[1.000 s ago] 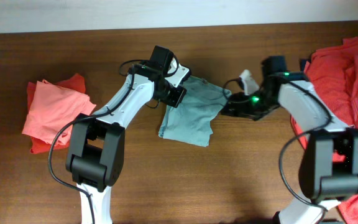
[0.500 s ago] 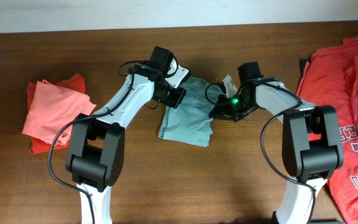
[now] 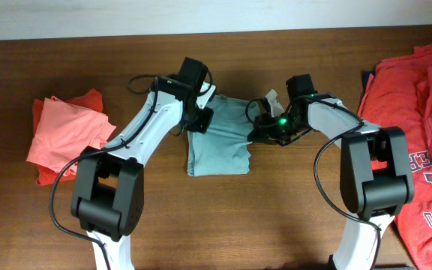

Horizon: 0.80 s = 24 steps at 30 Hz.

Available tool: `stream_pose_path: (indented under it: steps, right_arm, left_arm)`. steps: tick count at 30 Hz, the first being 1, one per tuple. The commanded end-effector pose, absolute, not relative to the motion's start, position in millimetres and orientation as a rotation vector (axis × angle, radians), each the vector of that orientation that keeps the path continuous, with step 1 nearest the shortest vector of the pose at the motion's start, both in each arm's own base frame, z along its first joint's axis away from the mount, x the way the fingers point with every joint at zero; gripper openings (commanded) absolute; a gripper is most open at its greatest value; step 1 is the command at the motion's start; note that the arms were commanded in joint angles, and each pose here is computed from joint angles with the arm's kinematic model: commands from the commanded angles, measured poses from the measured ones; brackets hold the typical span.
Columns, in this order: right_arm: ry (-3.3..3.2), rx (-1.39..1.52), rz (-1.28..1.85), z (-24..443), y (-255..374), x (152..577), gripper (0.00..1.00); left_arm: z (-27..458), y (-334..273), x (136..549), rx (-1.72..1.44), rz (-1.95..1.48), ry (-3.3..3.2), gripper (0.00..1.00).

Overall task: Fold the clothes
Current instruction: 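Grasp the grey-blue bundle with the left gripper and release the right, then carry the bundle leftward with the left gripper onto the orange stack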

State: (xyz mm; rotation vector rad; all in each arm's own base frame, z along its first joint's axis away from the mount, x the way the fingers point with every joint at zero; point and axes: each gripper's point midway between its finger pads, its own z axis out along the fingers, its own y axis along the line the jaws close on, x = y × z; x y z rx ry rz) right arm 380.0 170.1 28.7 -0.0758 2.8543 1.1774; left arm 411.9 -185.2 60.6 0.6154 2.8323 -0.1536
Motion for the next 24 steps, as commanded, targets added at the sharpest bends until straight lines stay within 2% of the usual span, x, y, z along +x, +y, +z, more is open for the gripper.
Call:
stream_pose_path:
  steps: [1, 9, 14, 20, 24]
  right_arm:
    - [2.861, -0.104, 1.195, 25.7, 174.0, 375.3, 0.07]
    - [2.869, -0.098, 1.201, 25.6, 174.1, 373.3, 0.22]
    - [2.876, -0.097, 1.202, 25.3, 173.8, 371.6, 0.22]
    - [2.890, -0.119, 1.191, 23.8, 172.1, 367.8, 0.22]
    - [2.898, -0.111, 1.192, 23.6, 171.1, 366.3, 0.22]
  left_arm:
    - [33.3, -158.5, 391.2, 0.525, -0.017, 2.935, 0.01]
    - [12.5, -134.6, 380.4, 0.447, 0.144, 2.969, 0.01]
    - [10.5, -132.1, 377.9, 0.345, 0.153, 2.987, 0.02]
    - [0.2, -117.9, 366.7, 0.293, 0.246, 3.013, 0.09]
    - [6.5, -113.4, 369.8, 0.291, 0.291, 2.999, 0.20]
